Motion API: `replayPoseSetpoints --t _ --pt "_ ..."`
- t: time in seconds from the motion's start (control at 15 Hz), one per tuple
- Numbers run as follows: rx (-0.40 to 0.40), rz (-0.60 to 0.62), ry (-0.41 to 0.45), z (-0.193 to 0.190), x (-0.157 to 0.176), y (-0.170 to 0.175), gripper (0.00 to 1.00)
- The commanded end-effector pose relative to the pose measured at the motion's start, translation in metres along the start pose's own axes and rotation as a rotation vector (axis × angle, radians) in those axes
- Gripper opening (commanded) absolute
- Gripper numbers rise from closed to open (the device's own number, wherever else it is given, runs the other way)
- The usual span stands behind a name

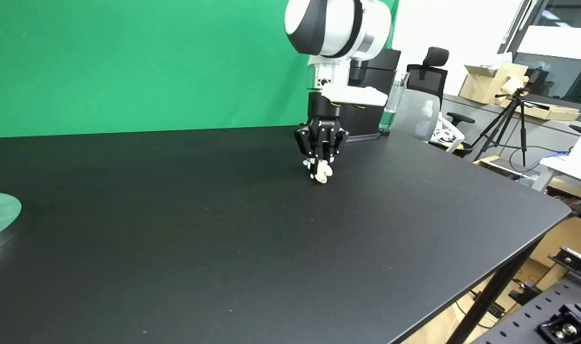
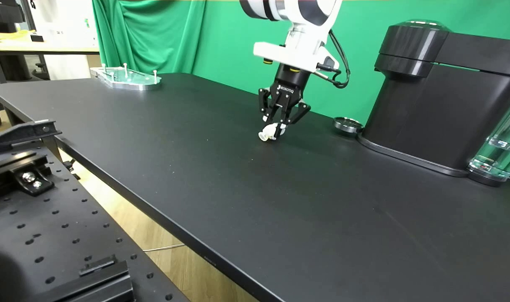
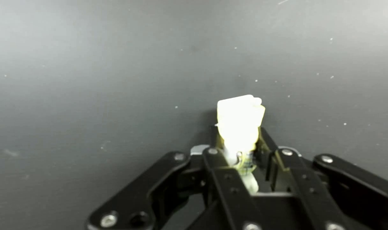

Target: Move the white toy to the left

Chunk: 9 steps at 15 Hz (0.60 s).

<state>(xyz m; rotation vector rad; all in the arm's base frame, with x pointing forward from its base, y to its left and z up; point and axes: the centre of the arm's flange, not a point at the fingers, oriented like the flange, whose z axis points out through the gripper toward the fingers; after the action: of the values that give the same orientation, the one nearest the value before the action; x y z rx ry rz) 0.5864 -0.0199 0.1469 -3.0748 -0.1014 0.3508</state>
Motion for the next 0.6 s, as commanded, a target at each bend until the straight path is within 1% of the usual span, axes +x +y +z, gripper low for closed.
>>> replayPoseSetpoints --t 0.0,0.27,0.53 --pt "-0.008 -0.1 -0.005 -0.015 -0.016 -0.037 0.07" --pt "-0.005 -0.184 -0.017 -0.009 -0.017 -0.077 0.07" --pt "-0.004 -0.22 -0.027 0.009 -0.015 -0.098 0.07"
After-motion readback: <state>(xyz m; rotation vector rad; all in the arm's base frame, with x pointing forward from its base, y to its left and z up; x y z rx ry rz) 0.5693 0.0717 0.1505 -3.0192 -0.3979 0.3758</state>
